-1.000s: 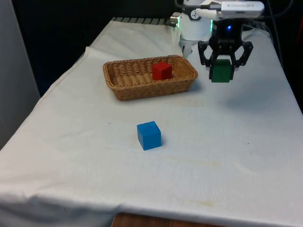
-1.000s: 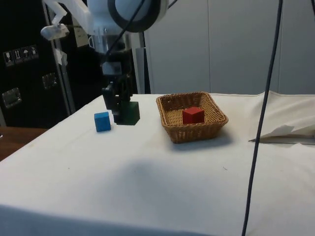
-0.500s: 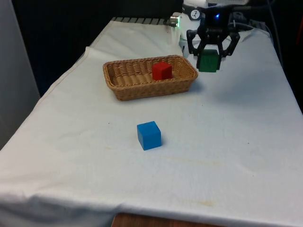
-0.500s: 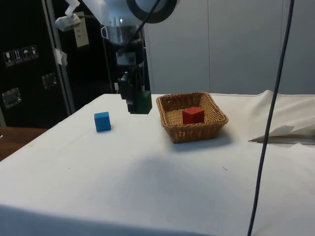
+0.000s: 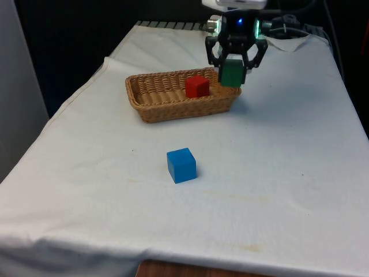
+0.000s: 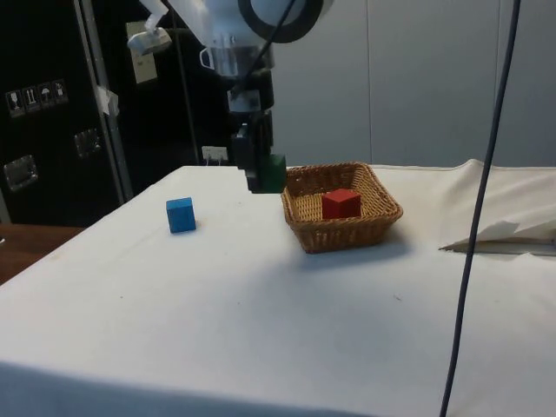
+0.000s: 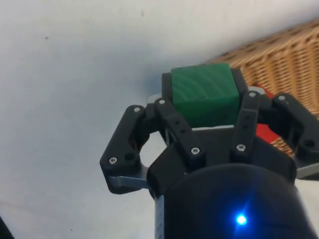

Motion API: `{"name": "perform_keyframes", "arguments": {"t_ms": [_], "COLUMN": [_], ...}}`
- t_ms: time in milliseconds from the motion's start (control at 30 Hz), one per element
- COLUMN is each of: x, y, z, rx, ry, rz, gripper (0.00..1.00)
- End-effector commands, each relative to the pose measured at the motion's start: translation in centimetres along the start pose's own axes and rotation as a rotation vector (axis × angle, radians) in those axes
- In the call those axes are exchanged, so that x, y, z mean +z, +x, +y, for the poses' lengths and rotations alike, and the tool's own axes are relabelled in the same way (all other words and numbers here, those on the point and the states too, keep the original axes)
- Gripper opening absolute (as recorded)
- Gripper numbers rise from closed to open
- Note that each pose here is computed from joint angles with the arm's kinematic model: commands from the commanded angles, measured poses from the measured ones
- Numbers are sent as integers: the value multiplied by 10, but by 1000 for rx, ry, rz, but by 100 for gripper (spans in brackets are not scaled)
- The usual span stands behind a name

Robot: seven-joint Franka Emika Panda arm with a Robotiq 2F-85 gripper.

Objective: Pick up exactly two blocks and place them into the basket.

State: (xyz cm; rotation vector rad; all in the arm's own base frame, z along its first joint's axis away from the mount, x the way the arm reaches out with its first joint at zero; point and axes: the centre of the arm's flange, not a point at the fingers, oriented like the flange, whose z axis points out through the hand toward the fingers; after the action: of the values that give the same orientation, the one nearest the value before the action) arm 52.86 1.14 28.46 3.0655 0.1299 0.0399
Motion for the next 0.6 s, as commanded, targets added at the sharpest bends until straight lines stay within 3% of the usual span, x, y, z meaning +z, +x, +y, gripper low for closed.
{"name": "perform_keyframes", "arguments": {"t_ms": [0, 67, 167, 200, 400, 433, 567], "x": [2, 5, 5, 6, 2, 4, 0], "y": [-2, -4, -5, -6, -9, -7, -9], "z": [7, 18, 18, 28, 45, 44, 54], "rx": [-2, -3, -1, -2, 5, 5, 12], "ry": [1, -2, -5, -5, 2, -11, 12], "rz": [4, 2, -6, 1, 6, 0, 10], "gripper": [1, 1, 1, 1, 1, 1, 1]}}
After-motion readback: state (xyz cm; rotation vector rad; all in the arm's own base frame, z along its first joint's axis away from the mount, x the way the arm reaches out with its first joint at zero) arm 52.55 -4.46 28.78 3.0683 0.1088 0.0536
